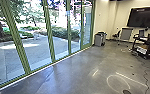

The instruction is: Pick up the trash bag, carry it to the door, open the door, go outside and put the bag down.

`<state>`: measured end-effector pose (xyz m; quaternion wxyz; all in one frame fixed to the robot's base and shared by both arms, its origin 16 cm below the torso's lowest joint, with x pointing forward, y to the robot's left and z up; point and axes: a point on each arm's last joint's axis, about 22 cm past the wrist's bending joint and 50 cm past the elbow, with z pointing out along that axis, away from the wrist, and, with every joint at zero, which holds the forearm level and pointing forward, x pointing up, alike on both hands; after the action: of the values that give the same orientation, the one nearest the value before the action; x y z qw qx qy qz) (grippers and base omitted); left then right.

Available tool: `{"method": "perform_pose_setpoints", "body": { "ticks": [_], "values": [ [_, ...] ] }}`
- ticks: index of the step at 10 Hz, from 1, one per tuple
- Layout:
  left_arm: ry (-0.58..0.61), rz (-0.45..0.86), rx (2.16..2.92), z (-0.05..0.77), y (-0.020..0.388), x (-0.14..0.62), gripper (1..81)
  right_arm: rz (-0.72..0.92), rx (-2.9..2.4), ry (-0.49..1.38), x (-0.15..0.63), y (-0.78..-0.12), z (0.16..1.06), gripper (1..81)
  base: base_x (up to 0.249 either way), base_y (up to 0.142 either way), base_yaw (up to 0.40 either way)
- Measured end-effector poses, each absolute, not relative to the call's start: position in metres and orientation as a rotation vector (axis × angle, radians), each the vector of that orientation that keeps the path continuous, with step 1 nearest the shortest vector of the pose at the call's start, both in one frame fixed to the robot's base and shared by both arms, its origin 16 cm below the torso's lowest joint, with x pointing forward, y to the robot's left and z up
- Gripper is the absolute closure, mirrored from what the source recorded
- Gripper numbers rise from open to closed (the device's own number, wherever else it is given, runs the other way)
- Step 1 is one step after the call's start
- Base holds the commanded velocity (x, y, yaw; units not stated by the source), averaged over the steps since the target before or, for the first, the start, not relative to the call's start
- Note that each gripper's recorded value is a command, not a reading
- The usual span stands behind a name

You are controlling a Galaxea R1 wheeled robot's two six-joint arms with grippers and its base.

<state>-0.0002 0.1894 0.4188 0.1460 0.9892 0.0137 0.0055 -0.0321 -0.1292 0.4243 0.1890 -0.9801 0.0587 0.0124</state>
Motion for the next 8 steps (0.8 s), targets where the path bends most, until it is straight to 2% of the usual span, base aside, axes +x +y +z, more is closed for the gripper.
{"method": "perform_pose_setpoints", "body": {
  "ticks": [8],
  "values": [
    [0.039,0.016,2.848,0.4188,0.1894,-0.0008,81.1,0.034,-2.756,0.165,-0.0319,-0.1292,0.4243,1.0,0.01,0.0,0.0]
  ]
}}
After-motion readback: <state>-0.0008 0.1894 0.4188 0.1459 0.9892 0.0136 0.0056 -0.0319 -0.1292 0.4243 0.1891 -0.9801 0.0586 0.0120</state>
